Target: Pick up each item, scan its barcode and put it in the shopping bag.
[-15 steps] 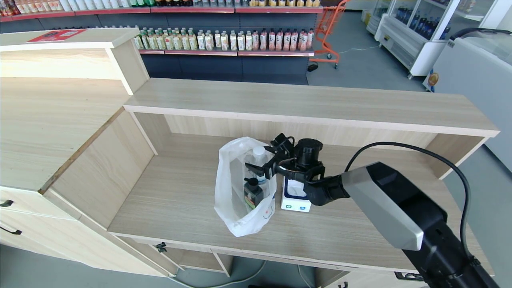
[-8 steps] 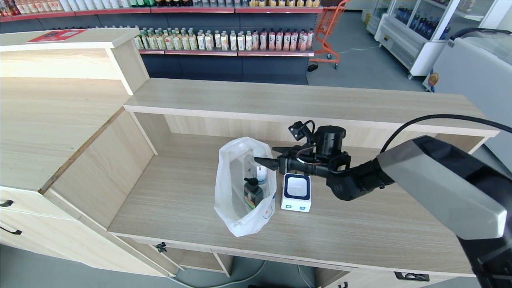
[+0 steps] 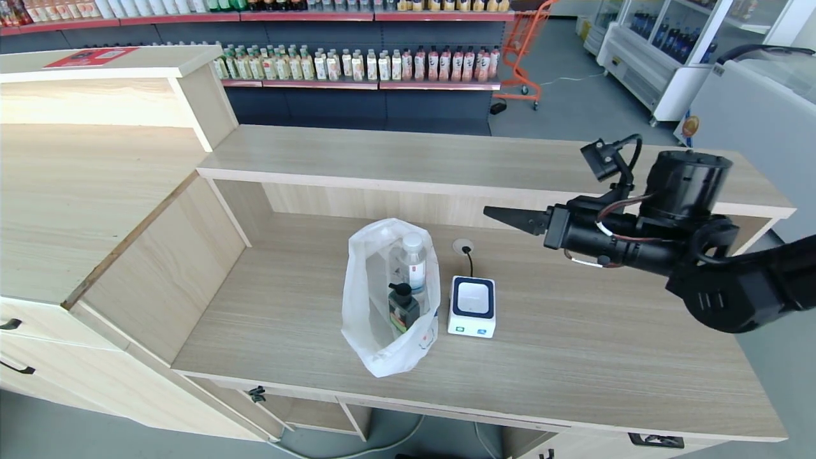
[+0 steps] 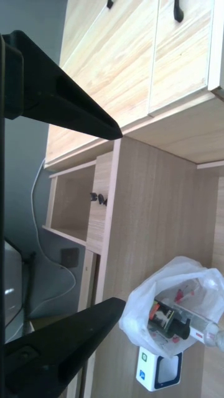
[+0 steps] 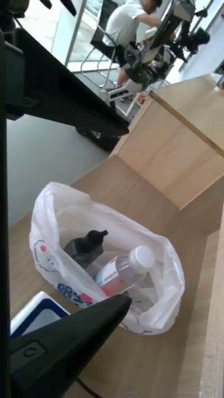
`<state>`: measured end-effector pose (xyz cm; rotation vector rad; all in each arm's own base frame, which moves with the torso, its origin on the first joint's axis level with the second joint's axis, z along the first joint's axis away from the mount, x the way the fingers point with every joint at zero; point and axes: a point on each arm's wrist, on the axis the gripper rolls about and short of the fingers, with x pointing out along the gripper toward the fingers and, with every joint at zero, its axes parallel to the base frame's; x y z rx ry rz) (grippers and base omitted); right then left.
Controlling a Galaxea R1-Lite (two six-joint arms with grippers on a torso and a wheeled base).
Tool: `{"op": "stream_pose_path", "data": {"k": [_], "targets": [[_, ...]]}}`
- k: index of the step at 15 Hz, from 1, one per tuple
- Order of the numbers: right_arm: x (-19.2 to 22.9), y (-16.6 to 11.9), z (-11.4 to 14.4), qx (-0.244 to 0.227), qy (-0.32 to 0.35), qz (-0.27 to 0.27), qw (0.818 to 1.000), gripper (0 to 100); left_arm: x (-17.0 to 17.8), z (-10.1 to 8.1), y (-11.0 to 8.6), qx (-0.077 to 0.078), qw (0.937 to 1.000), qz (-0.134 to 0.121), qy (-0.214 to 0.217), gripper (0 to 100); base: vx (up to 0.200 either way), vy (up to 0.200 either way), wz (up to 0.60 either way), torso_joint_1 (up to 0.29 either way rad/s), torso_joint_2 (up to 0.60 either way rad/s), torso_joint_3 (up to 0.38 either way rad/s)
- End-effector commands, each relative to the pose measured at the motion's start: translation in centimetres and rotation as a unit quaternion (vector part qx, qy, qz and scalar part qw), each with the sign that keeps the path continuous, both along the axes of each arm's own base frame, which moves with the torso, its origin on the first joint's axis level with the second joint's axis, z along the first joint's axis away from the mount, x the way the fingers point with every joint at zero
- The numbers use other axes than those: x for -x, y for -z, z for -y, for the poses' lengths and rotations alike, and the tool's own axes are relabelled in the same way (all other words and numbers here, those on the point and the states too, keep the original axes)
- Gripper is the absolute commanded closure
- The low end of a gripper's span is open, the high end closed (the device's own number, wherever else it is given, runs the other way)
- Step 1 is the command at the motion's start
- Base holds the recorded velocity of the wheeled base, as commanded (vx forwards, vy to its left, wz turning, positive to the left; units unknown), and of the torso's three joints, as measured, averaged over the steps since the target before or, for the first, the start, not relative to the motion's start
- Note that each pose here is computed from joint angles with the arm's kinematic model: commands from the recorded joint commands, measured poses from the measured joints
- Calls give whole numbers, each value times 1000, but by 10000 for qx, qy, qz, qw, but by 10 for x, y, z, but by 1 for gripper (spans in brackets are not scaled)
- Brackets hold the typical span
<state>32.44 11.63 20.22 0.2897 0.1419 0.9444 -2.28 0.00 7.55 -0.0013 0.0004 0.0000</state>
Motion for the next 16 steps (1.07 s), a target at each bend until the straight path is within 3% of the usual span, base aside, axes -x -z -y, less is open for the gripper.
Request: {"op": "stream_pose_path", "data": {"k": [1, 3, 6, 7, 10, 11, 13, 16], "targets": [[111, -11, 73, 365, 759, 360, 9958, 0, 0, 0, 0, 1, 10000, 2, 0, 0, 0, 0, 0, 0, 0, 0], [184, 23, 98, 1192, 1275, 467, 9835, 0, 0, 0, 0, 1, 10000, 2, 0, 0, 0, 0, 0, 0, 0, 0], [277, 78, 106, 1486, 2257, 115, 9627, 0, 0, 0, 0, 1, 10000, 2, 8, 0, 0, 0, 0, 0, 0, 0], [297, 87, 108, 1494, 2586, 247, 9541, 0, 0, 0, 0, 1, 10000, 2, 0, 0, 0, 0, 0, 0, 0, 0], [327, 103, 108, 1364, 2904, 787, 9439, 0, 0, 0, 0, 1, 10000, 2, 0, 0, 0, 0, 0, 0, 0, 0], [340, 117, 107, 1363, 3198, 849, 9338, 0, 0, 0, 0, 1, 10000, 2, 0, 0, 0, 0, 0, 0, 0, 0], [340, 119, 110, 1424, 3677, 688, 9164, 0, 0, 0, 0, 1, 10000, 2, 0, 0, 0, 0, 0, 0, 0, 0], [346, 121, 111, 1371, 3454, 1070, 9222, 0, 0, 0, 0, 1, 10000, 2, 0, 0, 0, 0, 0, 0, 0, 0]]}}
